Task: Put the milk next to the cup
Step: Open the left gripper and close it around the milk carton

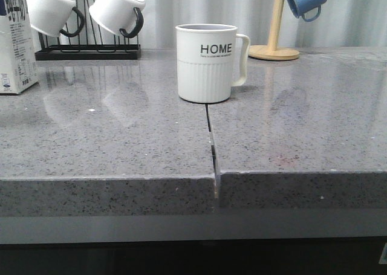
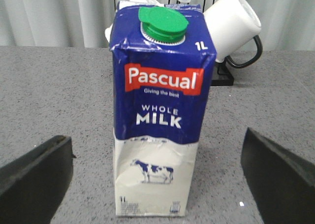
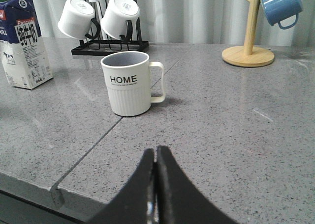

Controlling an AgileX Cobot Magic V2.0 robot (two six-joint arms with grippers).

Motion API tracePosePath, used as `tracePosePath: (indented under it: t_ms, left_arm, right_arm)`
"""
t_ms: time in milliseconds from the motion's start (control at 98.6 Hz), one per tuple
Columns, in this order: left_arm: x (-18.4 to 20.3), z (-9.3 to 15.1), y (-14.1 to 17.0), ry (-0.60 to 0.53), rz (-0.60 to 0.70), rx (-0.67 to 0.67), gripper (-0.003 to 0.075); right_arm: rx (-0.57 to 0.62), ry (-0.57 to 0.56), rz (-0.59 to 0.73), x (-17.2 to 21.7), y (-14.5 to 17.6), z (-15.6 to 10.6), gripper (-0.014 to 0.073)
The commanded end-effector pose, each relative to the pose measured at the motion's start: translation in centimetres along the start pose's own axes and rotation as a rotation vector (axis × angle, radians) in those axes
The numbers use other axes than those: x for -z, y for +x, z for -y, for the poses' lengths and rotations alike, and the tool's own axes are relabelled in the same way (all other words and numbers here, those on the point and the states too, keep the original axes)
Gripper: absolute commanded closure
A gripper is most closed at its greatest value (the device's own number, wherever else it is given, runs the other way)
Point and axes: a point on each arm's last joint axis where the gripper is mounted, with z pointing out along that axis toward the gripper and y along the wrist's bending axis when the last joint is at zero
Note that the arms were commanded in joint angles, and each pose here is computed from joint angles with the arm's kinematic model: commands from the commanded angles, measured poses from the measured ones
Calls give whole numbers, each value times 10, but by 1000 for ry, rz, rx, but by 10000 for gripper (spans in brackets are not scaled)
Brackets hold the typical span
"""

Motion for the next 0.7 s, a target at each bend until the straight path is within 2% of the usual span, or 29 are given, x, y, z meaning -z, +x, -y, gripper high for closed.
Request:
tracePosePath:
  t_ms: [0, 193, 690]
  left_arm:
    - [-6, 3, -25, 9, 131, 11, 81]
    - [-30, 3, -25, 4, 113, 22, 81]
    - [-72, 2, -26, -6, 163, 44, 82]
  right_arm:
    - [13, -7, 99, 2, -15, -2, 664]
    - [13, -7, 99, 2, -15, -2, 664]
    - [13, -7, 99, 2, -15, -2, 664]
